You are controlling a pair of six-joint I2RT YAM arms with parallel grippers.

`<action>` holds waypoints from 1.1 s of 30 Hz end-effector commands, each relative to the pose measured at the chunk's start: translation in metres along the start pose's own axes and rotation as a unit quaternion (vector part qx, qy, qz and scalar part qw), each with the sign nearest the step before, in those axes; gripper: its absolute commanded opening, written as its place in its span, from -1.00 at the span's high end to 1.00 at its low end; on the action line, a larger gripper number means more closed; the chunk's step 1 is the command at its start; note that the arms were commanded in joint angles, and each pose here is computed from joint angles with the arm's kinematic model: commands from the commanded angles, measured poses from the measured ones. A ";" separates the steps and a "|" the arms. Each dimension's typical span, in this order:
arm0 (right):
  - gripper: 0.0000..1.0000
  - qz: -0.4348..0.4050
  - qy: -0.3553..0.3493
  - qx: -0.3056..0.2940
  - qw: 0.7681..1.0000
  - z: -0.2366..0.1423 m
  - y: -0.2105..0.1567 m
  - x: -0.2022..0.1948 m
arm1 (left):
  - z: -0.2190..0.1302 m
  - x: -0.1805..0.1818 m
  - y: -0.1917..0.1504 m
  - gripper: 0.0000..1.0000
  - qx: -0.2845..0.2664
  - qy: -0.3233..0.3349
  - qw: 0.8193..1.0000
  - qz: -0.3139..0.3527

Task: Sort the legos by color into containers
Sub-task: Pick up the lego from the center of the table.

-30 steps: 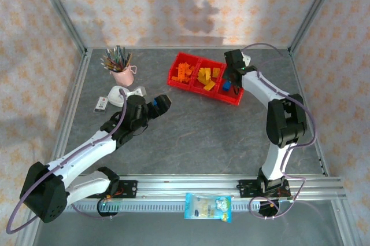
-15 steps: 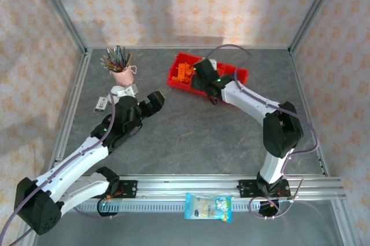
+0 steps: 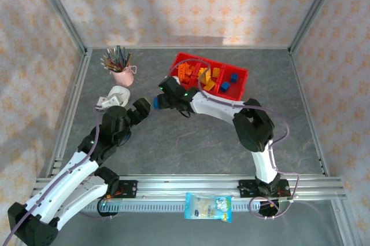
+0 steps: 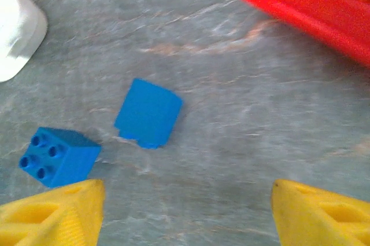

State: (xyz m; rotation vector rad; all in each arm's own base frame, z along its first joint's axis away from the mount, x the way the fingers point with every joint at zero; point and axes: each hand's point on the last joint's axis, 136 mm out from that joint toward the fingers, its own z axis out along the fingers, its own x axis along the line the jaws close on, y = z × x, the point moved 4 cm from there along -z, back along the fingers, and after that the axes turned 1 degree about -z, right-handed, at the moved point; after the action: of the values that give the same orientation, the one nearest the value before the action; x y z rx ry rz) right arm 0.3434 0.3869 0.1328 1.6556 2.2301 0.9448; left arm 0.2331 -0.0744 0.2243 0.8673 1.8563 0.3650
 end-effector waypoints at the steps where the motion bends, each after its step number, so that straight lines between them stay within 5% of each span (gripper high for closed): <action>1: -0.52 0.014 0.011 -0.007 1.000 0.010 0.010 0.017 | -0.006 0.021 0.003 -0.98 -0.018 0.041 0.999 -0.006; 18: -0.41 0.072 -0.082 0.008 0.994 0.077 0.007 0.010 | -0.001 0.025 0.004 -0.98 -0.012 0.046 0.999 -0.004; 33: 0.27 0.051 -0.077 0.025 0.995 0.079 -0.006 -0.002 | 0.004 0.023 0.002 -0.99 -0.006 0.036 0.999 -0.009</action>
State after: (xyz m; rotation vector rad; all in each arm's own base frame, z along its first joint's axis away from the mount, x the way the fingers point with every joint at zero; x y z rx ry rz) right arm 0.3790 0.4175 0.0640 1.8432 2.0732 0.7581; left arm 0.2295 -0.0565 0.2071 0.8374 1.9446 0.4062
